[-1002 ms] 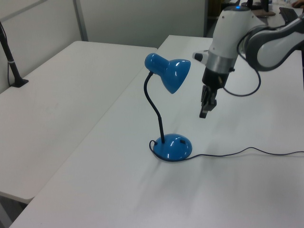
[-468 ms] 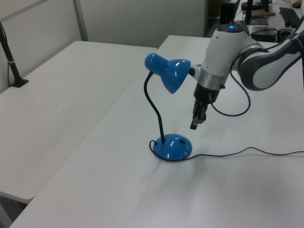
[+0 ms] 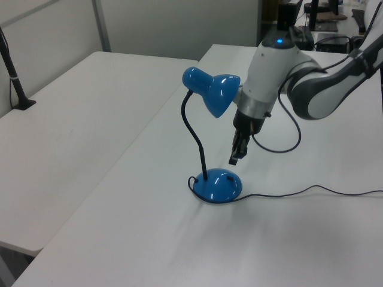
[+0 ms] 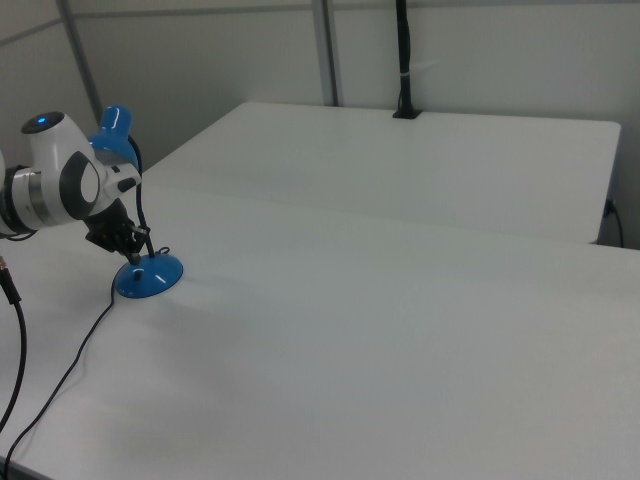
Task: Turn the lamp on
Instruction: 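Lower the gripper onto the switch on the blue lamp base, then press down on the base switch with the gripper fingertips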
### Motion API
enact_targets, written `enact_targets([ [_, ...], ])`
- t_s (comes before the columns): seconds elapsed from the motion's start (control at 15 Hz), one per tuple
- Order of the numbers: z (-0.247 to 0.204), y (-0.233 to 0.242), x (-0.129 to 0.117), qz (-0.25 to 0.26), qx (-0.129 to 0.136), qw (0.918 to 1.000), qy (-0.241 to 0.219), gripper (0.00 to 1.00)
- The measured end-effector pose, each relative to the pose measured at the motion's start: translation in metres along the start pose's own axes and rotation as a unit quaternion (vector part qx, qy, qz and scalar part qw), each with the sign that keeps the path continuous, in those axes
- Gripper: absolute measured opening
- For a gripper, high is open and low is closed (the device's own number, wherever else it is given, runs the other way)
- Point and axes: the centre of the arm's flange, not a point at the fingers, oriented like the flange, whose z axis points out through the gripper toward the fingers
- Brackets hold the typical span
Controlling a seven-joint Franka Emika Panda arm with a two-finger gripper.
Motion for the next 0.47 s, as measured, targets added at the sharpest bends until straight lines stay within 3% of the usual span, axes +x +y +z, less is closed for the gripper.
enact_targets([
  [0.47, 0.0143, -0.0122, -0.0004, -0.004, -0.008, 0.9999, -0.005, 0.01],
])
